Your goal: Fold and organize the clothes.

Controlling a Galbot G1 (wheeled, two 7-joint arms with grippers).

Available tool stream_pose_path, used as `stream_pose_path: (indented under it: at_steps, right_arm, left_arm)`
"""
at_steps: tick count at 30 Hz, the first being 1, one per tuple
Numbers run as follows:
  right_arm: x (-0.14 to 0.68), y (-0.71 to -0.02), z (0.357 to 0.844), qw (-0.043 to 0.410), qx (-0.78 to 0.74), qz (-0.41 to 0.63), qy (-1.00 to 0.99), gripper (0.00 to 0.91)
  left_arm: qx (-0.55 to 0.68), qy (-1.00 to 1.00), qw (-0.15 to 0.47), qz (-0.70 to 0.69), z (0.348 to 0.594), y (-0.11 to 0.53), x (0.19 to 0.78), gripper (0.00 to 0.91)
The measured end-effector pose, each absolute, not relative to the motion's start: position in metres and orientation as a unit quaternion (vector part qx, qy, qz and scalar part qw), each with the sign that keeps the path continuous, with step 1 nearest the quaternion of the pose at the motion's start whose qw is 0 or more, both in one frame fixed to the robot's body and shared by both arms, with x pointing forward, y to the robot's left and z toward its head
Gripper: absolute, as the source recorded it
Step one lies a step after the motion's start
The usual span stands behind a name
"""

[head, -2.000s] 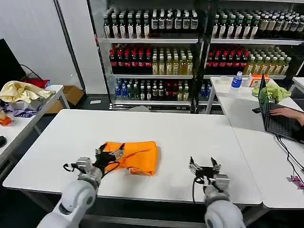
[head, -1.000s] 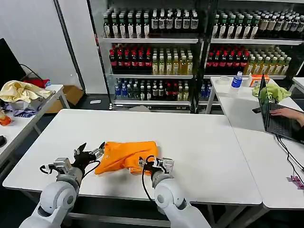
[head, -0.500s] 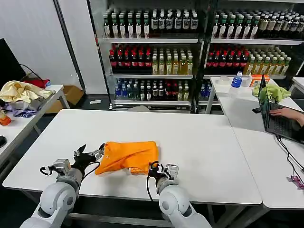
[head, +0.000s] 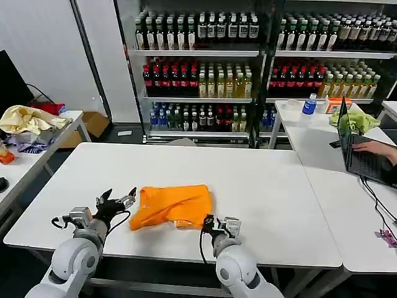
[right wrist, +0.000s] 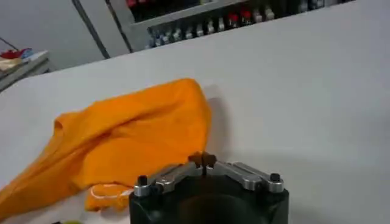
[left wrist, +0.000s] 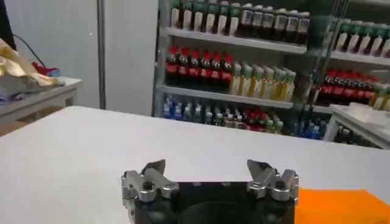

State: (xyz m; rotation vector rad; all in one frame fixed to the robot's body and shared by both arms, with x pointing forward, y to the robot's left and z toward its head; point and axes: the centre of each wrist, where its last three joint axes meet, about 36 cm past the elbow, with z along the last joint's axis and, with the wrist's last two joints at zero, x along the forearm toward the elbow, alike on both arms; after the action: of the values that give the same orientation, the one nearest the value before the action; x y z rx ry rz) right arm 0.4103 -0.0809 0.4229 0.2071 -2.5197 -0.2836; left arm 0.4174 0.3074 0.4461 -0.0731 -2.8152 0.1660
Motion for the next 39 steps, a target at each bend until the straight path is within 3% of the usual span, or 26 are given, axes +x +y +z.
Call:
stream_pose_path:
  at_steps: [20,21,39]
  right_arm:
    - [0.375,-0.159,0.432,0.251,0.034,-0.045,-0.966,0.000]
    - [0.373,-0.162,0.432,0.250,0.032,-0.043,-0.967,0.907]
    - [0.359,-0.182,0.433,0.230,0.009,-0.003,-0.973,0.907]
  left_arm:
    - [-0.051,-0.983,0.167,0.065,0.443,0.288,0.414,0.907]
    - [-0.052,-0.982,0.168,0.065,0.443,0.287,0.414,0.907]
    - [-0.114,-0.973,0.194,0.051,0.434,0.268,0.423,0.907]
